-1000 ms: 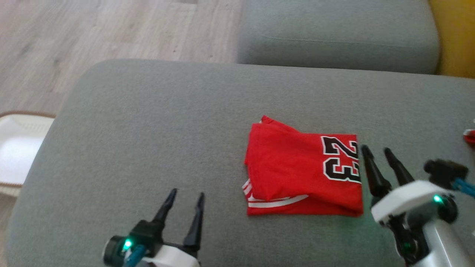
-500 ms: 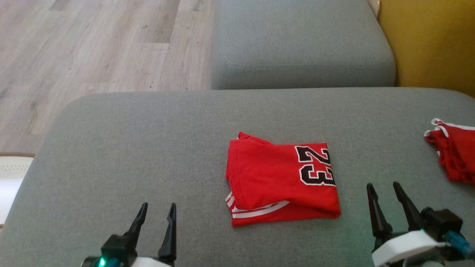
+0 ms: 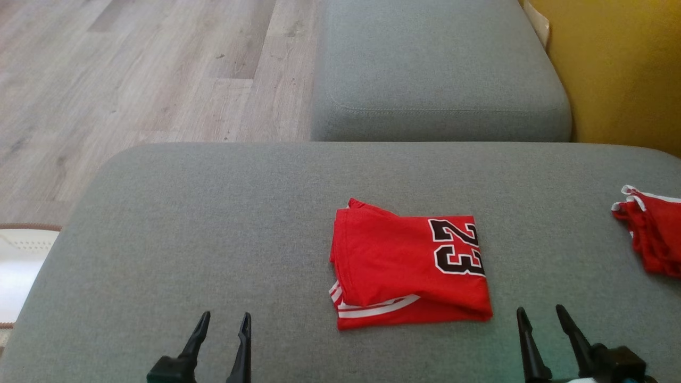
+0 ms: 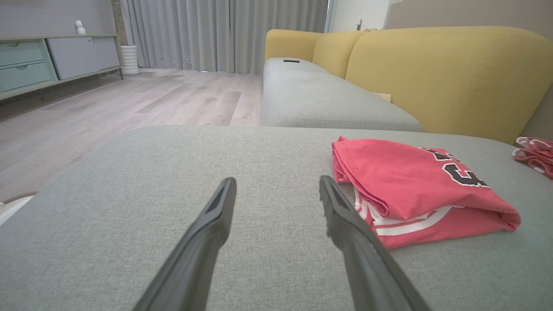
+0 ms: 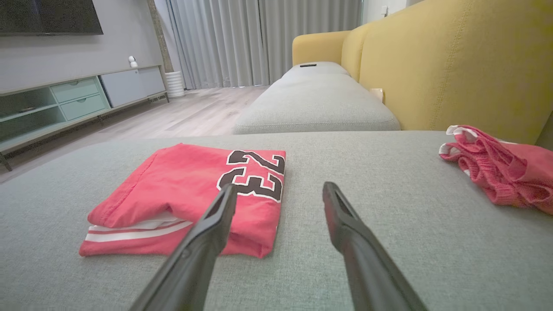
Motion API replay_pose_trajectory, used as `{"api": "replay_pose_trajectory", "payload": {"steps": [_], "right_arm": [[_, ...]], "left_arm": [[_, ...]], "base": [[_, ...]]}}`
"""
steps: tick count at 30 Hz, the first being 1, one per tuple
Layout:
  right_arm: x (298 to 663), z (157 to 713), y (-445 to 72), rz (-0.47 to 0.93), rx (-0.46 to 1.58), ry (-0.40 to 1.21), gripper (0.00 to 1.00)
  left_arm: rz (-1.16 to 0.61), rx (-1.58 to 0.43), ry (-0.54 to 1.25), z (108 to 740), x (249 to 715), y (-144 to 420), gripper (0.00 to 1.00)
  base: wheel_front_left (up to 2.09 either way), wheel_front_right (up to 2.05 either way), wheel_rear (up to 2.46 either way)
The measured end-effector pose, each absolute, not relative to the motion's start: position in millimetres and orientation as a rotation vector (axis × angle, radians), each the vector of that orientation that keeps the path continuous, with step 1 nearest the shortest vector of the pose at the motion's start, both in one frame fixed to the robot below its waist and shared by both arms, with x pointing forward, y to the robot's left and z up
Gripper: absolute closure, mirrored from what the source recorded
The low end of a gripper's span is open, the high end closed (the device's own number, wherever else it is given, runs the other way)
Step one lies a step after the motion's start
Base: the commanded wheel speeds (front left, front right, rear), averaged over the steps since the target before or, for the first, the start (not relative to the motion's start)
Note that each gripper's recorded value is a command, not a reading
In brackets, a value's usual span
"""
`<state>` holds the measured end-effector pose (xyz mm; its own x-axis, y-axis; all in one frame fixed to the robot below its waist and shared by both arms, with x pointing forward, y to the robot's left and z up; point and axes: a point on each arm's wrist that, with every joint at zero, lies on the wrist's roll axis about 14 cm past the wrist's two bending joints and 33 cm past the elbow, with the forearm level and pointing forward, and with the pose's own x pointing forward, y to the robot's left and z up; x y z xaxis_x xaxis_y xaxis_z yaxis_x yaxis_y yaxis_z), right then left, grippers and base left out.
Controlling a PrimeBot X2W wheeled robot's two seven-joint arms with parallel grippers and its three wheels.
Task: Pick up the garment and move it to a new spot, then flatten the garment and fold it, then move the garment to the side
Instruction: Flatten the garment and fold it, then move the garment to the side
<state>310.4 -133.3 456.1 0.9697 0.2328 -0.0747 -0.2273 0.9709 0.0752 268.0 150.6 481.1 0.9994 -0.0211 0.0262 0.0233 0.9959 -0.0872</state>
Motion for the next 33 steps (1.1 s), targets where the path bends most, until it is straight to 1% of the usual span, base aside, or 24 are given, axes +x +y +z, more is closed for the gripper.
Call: {"api": "replay_pose_trajectory", "payload": {"steps": [16,33], "right_arm": [[308.5,457.9,-125.9,0.239,0.056,0.075,0.0],[303.5,448.9,-123.5,0.24,0.059,0.104,0.0]], "left_arm": [[-0.033,-0.075,-0.025,480.8,268.2,149.2,0.0],[-0.042,-0.058,-0.014,478.2,270.1,147.4,0.0]], "base": [[0.0,0.0,0.0],[0.0,0.0,0.0]]}}
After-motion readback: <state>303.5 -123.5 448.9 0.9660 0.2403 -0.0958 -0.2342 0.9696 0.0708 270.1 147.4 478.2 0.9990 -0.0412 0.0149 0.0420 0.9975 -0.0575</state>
